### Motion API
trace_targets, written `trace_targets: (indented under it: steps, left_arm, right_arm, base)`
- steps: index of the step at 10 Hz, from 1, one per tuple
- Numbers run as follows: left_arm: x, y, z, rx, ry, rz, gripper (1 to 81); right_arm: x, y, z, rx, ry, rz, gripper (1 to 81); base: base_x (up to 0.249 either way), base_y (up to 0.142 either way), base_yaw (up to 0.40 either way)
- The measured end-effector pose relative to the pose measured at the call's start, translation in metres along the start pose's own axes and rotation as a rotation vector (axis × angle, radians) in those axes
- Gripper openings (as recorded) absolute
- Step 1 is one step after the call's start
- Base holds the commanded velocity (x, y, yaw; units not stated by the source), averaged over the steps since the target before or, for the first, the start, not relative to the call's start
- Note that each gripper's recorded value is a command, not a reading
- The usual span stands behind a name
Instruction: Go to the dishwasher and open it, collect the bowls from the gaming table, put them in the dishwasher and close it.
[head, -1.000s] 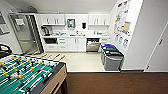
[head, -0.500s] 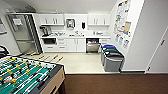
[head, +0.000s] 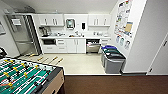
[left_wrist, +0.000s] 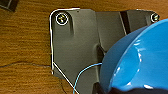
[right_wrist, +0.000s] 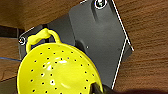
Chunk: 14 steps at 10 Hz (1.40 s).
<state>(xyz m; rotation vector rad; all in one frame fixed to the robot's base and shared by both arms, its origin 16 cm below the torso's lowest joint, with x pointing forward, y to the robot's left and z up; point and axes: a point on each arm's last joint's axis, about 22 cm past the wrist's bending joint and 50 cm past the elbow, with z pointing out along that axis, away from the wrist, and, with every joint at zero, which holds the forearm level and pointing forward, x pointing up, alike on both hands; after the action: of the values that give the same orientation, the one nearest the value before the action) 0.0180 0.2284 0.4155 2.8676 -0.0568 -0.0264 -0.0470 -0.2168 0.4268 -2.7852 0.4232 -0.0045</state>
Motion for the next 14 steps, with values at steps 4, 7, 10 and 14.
trace_targets:
  steps: [4, 7, 10, 14]
  left_arm:
    - [-0.001, 0.0004, 0.0, -0.001, 0.001, 0.0, 1.0]
    - [0.0042, 0.0012, 0.0002, -0.004, 0.008, 0.0, 1.0]
    - [0.0011, 0.0004, 0.0001, -0.001, 0.0, 0.0, 1.0]
    - [0.0025, -0.0002, 0.0, -0.001, 0.003, 0.0, 1.0]
  right_arm:
    - [0.0002, 0.0003, -0.0001, 0.0, 0.001, 0.0, 1.0]
    - [0.0044, -0.001, 0.0001, 0.002, 0.006, -0.001, 1.0]
    - [0.0028, -0.0005, 0.0, 0.001, 0.003, 0.0, 1.0]
    - [0.0045, -0.0028, 0.0006, 0.003, 0.005, -0.001, 1.0]
  base:
    - [0.174, 0.0, 0.0]
    - [0.204, 0.0, 0.0]
    - [0.221, 0.0, 0.0]
    - [0.2, -0.055, 0.0]
